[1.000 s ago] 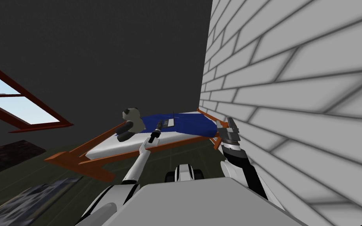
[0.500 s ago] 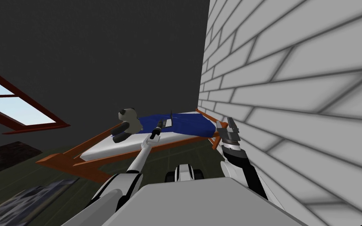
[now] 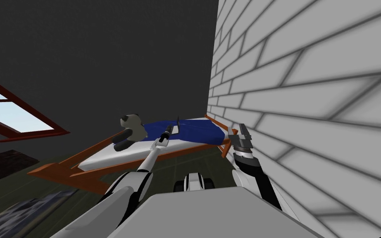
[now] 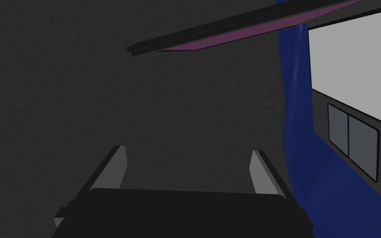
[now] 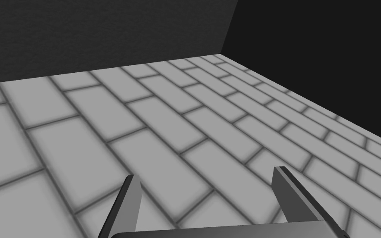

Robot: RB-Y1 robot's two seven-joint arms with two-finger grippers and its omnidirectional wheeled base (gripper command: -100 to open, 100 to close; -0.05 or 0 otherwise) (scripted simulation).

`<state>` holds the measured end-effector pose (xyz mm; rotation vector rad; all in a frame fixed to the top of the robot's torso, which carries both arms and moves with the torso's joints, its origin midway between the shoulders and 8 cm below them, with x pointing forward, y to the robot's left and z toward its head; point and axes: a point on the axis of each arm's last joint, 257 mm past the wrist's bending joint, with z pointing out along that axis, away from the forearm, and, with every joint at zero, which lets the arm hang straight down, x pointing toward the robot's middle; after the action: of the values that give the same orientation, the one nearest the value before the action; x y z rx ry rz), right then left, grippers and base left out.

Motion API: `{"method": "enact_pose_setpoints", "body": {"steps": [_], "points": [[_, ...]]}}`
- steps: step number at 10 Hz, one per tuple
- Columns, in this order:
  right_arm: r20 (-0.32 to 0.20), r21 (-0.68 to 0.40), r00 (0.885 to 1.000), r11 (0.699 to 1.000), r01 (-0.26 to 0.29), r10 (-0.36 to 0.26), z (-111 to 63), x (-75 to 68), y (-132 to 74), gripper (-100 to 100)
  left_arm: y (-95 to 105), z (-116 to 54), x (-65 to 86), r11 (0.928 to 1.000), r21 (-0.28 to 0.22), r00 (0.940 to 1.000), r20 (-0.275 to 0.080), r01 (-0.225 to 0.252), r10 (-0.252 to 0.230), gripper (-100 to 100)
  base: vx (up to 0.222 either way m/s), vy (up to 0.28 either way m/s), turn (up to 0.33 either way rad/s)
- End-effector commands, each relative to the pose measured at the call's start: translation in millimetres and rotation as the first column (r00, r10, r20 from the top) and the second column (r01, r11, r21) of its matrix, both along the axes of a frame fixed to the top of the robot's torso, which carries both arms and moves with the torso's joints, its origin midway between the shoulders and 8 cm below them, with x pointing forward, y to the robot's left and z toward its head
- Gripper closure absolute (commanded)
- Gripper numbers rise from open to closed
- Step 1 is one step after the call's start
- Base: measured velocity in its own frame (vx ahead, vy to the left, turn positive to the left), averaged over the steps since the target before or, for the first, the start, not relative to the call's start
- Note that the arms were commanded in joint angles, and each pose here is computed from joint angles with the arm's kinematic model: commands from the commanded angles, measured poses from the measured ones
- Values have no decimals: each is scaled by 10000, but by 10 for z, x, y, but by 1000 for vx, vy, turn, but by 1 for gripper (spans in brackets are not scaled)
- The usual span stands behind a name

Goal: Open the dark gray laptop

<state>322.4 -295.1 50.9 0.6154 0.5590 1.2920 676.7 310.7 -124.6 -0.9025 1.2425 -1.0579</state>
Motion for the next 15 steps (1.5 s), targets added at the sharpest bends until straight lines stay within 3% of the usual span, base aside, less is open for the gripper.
{"method": "enact_pose_setpoints", "body": {"steps": [1,2,3,4,5,6,7,8,10,11,15], "points": [[0,-1,10000,10000,0,0,0,0,0,0,81,53,142,9999,48,9996,-220,-162,163,-100,16,-81,-13],[0,0,10000,10000,0,0,0,0,0,0,133,-84,138,9996,44,9984,-491,-265,267,-100,9,-72,-8],[0,-1,10000,10000,0,0,0,0,0,0,169,37,229,9994,83,9983,-480,-336,340,-100,-3,-79,-9],[0,0,10000,10000,0,0,0,0,0,0,208,-61,223,9991,83,9969,-671,-411,415,-100,6,-65,-7],[0,-1,10000,10000,0,0,0,0,0,0,249,60,305,9987,119,9966,-657,-492,499,-100,9,-78,-11],[0,0,10000,10000,0,0,0,0,0,0,286,-31,298,9983,120,9949,-835,-562,571,-100,7,-66,-6],[0,-1,10000,10000,0,0,0,0,0,0,348,44,367,9975,151,9935,-904,-684,695,-100,14,-73,-9],[0,-1,10000,10000,0,0,0,0,0,0,365,3,363,9973,152,9925,-984,-716,728,-100,13,-61,-6],[0,-1,10000,10000,0,0,0,0,0,0,485,148,476,9952,193,9892,-1100,-957,972,-100,13,-85,-12],[0,0,10000,10000,0,0,0,0,0,0,581,123,508,9932,209,9843,-1327,-1146,1164,-100,26,-119,-14],[0,0,10000,10000,0,0,0,0,0,0,841,305,623,9857,221,9719,-1642,-1673,1686,-100,7,-95,-11]]}}
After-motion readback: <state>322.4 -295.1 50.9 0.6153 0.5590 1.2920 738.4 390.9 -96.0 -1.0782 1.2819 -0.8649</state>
